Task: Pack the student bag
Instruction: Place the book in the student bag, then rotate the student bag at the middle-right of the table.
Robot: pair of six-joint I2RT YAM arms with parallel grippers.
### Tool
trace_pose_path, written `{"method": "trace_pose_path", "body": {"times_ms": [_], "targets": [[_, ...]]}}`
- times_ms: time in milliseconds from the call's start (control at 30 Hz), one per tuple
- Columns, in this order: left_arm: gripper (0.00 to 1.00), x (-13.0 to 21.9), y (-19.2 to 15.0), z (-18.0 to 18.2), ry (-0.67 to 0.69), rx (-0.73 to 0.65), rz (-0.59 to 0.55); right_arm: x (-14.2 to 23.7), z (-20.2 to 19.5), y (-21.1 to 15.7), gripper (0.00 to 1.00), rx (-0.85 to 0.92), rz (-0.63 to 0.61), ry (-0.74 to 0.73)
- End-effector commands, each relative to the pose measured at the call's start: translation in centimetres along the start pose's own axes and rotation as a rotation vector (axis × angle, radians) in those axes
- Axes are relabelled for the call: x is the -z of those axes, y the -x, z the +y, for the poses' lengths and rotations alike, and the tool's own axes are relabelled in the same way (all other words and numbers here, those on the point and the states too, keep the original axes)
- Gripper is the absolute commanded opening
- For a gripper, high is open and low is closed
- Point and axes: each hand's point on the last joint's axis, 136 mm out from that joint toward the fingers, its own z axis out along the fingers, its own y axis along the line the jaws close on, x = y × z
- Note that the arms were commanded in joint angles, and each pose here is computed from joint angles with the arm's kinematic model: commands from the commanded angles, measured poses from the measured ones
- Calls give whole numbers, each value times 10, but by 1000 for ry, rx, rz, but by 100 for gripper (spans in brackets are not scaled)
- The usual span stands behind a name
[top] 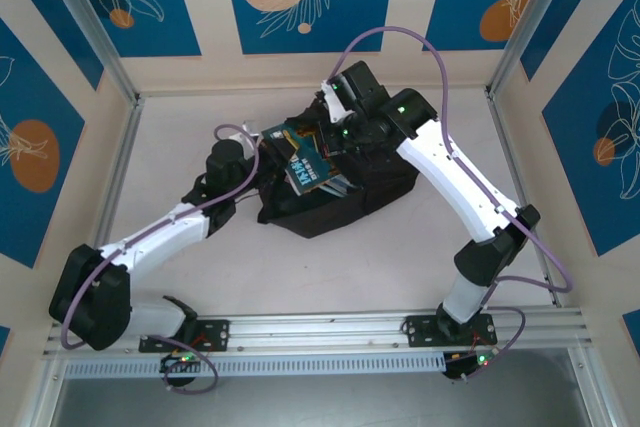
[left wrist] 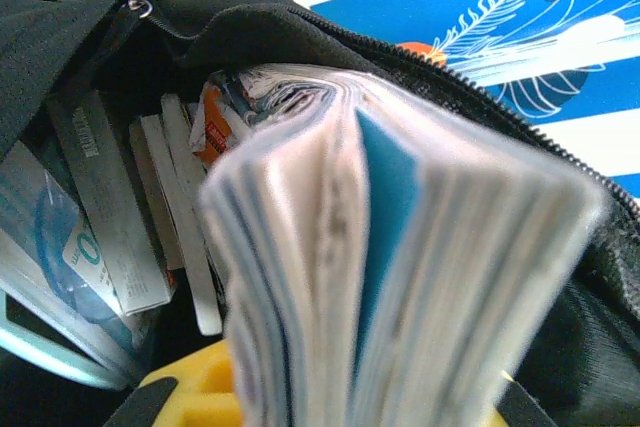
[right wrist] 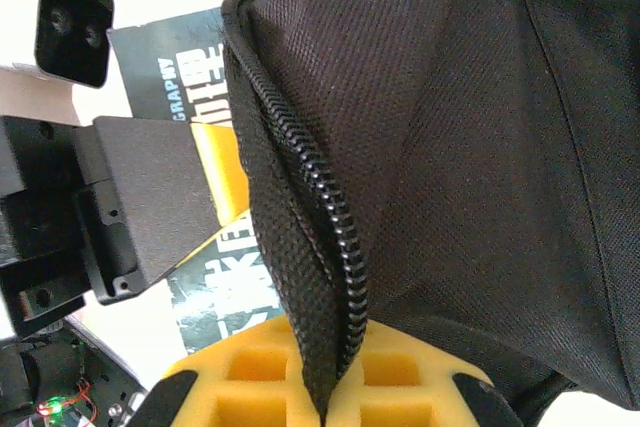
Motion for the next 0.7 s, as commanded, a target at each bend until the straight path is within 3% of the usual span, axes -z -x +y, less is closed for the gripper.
{"method": "trace_pose_path", "body": {"times_ms": [0, 167, 400, 433, 533, 667], "targets": [[0, -1, 20, -30, -164, 2, -99, 18, 33, 9, 0, 20, -38, 124], [0, -44, 13, -37, -225, 18, -27, 3, 44, 0, 0, 39, 14, 136], [0, -103, -25, -36, -83, -68, 81, -9, 40, 7, 0, 21, 11, 89], [3, -111, -31, -34, -55, -75, 98, -11, 38, 8, 0, 16, 7, 78], [24, -128, -48, -25, -16, -57, 160, -12, 29, 13, 0, 5, -12, 36], [54, -119, -47, -18, 14, -53, 176, -12, 1, 13, 0, -38, -19, -49]]}}
